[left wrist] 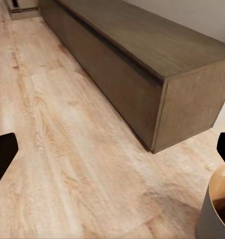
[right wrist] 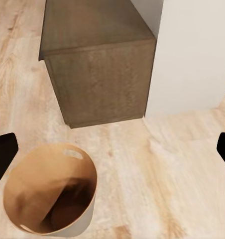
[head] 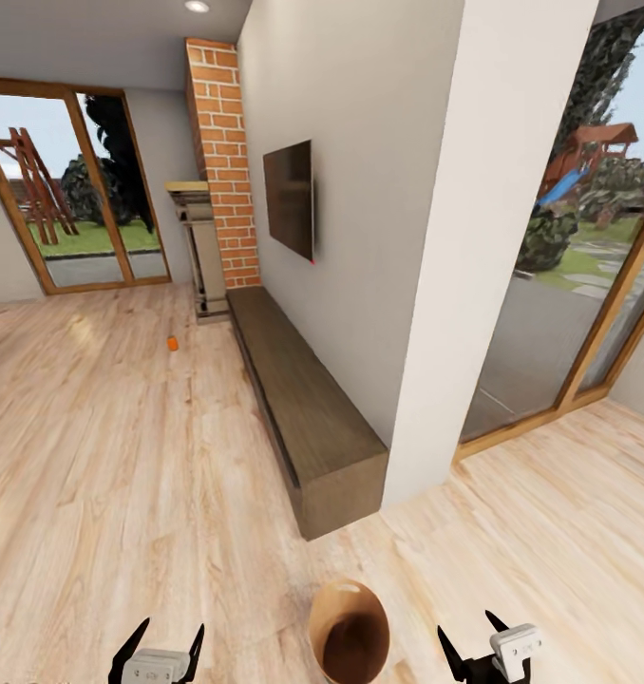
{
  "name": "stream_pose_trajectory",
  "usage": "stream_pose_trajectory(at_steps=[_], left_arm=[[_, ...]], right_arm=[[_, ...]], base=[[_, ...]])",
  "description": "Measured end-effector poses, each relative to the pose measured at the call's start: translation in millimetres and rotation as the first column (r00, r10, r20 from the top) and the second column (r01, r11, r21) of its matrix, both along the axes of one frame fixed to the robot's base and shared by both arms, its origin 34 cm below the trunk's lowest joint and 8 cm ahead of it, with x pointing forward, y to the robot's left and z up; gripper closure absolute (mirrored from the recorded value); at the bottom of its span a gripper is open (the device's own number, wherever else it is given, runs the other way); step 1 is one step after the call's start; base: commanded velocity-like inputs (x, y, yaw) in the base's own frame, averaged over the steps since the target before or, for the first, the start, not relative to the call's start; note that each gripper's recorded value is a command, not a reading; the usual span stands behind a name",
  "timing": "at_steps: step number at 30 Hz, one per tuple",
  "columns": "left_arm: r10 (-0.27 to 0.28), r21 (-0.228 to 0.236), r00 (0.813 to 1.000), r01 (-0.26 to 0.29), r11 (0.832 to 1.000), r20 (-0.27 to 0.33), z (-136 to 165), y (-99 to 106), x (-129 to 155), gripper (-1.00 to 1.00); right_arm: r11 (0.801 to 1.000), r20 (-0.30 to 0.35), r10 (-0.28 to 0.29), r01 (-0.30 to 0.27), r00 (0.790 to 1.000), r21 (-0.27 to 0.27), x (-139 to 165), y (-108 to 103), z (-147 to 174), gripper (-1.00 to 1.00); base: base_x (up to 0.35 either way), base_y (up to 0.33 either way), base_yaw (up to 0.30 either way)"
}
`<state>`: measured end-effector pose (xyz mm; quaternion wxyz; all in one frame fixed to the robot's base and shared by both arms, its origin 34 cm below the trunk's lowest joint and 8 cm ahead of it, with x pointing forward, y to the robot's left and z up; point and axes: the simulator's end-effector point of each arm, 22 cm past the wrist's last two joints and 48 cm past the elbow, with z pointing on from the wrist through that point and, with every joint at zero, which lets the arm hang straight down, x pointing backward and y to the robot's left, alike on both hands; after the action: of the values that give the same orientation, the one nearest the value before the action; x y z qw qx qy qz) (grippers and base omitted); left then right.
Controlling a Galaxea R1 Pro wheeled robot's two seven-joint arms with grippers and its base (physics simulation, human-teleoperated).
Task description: Put the three can of soda from the living room inside the tash can in the kitchen.
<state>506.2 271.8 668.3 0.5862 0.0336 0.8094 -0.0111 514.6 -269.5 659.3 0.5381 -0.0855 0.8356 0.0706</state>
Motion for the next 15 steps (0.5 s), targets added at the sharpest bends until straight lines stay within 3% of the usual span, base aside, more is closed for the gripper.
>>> stream_pose_trajectory(at_steps=[15], left_arm=[[0.000,0.001,1.000,0.000,1.000,0.004,0.8,0.2,0.3,-1.00]], right_arm=[[1.000,-0.002,0.004,-0.004,1.000,0.001,-0.4,1.4,-0.6,-1.00]], base=[[-0.034,0.013,0.028]])
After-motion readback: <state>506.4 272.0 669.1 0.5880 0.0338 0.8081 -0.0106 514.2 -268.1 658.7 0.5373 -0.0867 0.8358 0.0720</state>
